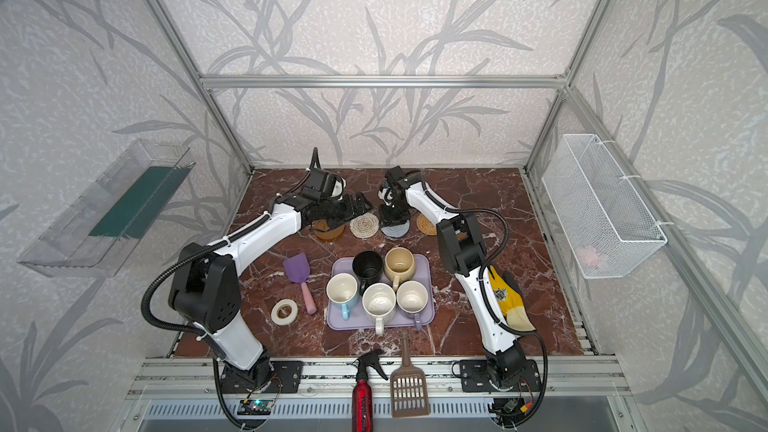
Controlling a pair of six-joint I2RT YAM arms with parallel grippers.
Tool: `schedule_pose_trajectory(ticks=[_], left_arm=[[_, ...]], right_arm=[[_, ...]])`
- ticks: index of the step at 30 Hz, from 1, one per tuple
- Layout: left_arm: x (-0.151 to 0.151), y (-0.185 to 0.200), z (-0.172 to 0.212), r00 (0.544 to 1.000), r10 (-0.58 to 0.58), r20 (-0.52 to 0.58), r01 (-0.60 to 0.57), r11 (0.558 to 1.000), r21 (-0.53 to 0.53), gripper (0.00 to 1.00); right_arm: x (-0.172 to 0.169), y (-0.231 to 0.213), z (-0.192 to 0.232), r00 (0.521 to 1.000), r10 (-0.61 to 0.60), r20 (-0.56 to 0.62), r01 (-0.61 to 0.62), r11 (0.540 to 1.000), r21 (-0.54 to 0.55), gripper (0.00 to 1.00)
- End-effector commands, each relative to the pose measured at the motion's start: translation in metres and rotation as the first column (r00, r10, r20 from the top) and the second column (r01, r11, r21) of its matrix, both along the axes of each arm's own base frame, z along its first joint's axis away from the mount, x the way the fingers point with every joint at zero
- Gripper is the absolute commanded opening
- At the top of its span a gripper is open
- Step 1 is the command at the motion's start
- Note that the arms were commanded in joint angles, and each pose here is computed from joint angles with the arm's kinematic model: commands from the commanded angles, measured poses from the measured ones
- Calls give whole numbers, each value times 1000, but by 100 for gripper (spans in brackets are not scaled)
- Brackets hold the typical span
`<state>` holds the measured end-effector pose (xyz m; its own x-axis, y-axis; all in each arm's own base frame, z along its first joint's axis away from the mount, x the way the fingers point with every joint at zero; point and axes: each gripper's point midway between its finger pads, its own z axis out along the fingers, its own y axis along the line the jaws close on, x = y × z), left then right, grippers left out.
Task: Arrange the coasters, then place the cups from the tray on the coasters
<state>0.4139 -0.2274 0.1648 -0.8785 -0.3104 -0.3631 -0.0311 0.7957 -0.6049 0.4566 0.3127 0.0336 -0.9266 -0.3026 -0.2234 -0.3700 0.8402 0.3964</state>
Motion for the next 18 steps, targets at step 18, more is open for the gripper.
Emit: schedule_pose_trajectory(ticks=[18], left_arm=[[-25,7,75,988,-1,155,7,999,-40,99]], right_arm=[[-5,-11,129,970,-45,239,28,997,76,68]])
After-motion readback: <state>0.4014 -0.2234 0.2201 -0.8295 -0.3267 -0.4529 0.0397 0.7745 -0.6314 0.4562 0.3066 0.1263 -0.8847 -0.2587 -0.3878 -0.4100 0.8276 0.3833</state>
